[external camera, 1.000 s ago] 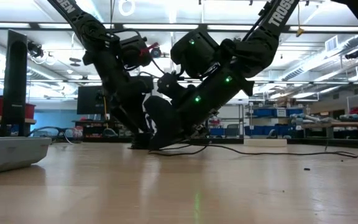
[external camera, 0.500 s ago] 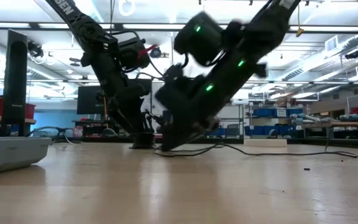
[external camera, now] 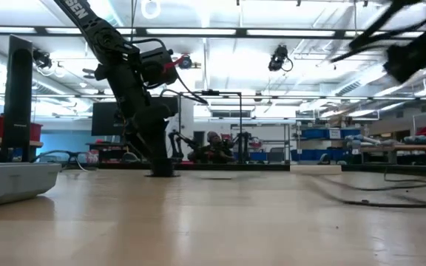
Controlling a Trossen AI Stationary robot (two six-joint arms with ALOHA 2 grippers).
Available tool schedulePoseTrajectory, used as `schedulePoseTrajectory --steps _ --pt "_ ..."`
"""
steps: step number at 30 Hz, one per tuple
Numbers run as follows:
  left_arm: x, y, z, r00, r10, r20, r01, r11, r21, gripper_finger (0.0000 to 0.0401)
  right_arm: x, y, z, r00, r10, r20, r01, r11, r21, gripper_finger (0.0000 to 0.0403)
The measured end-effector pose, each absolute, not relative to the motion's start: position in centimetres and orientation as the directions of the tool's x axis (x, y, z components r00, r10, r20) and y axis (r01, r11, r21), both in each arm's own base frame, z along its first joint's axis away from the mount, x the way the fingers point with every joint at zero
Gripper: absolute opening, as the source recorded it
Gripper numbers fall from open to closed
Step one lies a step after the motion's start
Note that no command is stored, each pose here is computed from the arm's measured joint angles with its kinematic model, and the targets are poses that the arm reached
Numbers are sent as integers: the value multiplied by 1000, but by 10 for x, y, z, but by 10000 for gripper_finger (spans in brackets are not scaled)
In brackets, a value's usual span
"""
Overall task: Coil cords
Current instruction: Uncoil the black wire from the black spool
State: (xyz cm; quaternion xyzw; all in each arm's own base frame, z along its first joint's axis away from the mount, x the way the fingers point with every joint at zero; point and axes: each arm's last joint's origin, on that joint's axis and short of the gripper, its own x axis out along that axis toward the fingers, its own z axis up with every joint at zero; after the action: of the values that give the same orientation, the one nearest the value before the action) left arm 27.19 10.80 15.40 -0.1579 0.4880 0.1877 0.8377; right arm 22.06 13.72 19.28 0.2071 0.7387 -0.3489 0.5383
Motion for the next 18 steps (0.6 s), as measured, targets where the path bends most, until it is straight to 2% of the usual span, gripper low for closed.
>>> schedulePoseTrajectory --steps 2,3,7,11,18 --pt "272 108 154 457 163 -875 -469 880 -81 367 211 147 201 -289 -84 -954 709 650 -272 5" --pt "273 108 155 461 165 -872 -469 880 -82 367 210 150 204 -230 -103 -968 730 639 -242 8" --pt "273 108 155 464 166 -870 -472 878 -84 367 233 148 208 127 -222 -967 752 657 -52 28" --pt "273 108 155 463 164 -871 -476 875 -89 367 279 129 205 402 -291 -868 660 749 54 62" --pt "273 107 155 471 139 -871 -471 874 -116 367 370 66 185 700 -302 -647 437 898 53 134"
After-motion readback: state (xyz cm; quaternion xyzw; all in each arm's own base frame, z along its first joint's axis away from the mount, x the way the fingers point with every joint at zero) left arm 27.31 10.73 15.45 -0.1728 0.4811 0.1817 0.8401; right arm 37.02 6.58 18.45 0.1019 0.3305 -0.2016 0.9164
